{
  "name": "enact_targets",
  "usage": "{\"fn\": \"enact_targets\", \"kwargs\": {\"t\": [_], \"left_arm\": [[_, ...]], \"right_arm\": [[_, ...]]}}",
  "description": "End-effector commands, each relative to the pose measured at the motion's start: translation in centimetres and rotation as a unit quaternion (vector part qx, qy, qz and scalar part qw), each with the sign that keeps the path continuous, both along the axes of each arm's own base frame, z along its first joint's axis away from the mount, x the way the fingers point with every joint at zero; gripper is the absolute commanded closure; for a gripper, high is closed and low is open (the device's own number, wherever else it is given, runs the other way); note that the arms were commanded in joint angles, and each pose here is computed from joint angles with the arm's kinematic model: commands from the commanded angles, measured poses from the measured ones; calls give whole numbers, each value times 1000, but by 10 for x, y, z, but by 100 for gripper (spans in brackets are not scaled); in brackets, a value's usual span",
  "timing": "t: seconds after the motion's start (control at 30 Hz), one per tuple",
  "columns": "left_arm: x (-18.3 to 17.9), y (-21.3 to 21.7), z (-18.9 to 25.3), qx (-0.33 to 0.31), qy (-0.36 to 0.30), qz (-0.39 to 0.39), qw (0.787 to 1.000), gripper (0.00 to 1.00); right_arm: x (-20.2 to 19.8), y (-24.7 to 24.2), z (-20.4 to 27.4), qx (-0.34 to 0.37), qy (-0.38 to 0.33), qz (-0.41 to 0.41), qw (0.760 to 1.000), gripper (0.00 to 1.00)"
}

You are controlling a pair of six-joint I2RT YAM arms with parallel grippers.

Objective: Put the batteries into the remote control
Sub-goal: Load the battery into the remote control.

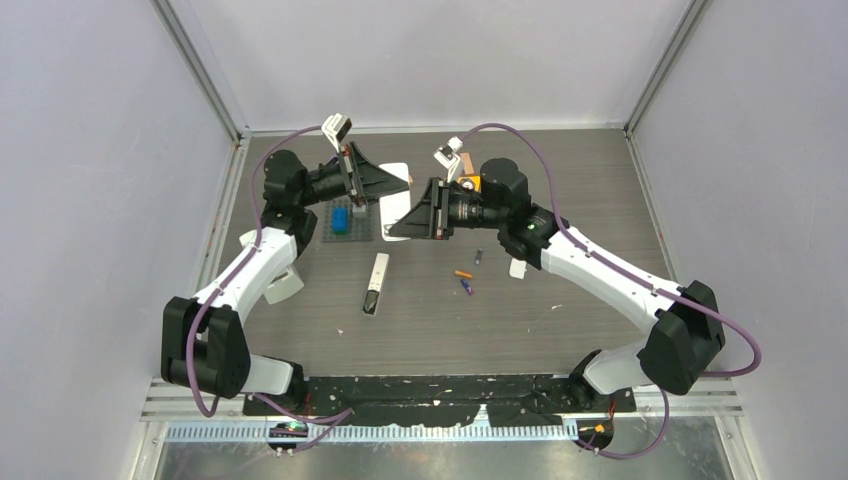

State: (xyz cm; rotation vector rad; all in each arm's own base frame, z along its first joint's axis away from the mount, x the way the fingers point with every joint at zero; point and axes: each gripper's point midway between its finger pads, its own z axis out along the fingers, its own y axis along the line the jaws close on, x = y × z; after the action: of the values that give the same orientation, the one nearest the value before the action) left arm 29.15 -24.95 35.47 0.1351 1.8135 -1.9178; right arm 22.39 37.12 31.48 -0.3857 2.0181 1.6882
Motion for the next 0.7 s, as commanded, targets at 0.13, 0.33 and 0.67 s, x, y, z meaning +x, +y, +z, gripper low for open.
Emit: {"fn": "enact_targets", "kwargs": {"t": [0.13, 0.33, 0.67], "left_arm": [[-22, 3, 38, -22, -100, -17, 995, 100], [-25, 4, 41, -24, -111, -19, 993, 100], [-24, 4, 36, -20, -117, -16, 993, 100]], "right_arm": [[8, -5, -6, -35, -25, -17, 999, 64], [10, -8, -9, -50, -23, -26, 998, 51], [1, -18, 24, 5, -57, -18, 998, 10]]}}
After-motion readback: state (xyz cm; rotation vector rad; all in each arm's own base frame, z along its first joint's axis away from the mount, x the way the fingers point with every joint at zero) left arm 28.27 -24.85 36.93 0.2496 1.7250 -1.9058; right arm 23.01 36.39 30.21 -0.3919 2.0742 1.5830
